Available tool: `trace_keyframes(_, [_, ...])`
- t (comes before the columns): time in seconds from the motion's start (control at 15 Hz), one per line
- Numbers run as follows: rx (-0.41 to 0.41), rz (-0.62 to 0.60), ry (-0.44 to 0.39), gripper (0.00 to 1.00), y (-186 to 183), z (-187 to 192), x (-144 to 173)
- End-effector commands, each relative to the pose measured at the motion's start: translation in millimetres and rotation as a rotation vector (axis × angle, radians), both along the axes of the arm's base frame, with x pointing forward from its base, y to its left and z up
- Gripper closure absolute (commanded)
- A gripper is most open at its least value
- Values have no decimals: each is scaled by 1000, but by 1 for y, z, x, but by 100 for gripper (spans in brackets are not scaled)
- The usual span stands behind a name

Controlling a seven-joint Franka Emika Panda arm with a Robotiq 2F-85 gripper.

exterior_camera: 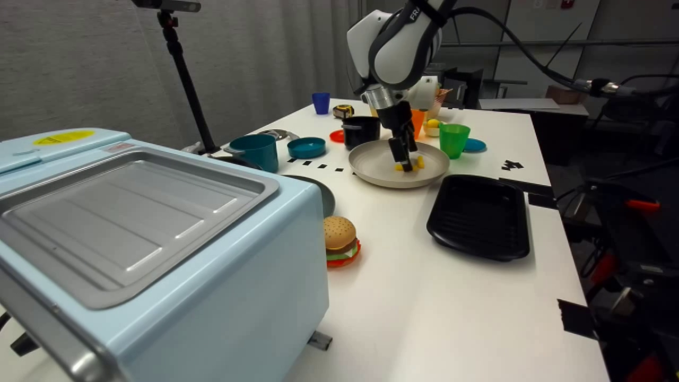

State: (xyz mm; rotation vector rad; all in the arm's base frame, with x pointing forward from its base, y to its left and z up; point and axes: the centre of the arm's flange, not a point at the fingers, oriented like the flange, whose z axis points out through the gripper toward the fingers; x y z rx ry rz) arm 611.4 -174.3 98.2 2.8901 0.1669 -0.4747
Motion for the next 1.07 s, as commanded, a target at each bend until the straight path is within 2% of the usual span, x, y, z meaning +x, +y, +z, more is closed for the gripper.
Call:
trace_keyframes(0.0, [2, -55, 7, 0, -15, -3, -2])
trace_keyframes(0.4, [29, -108, -7, 0, -14, -4, -3])
trace_keyframes(1.0, [37, -120, -52, 0, -15, 4, 11])
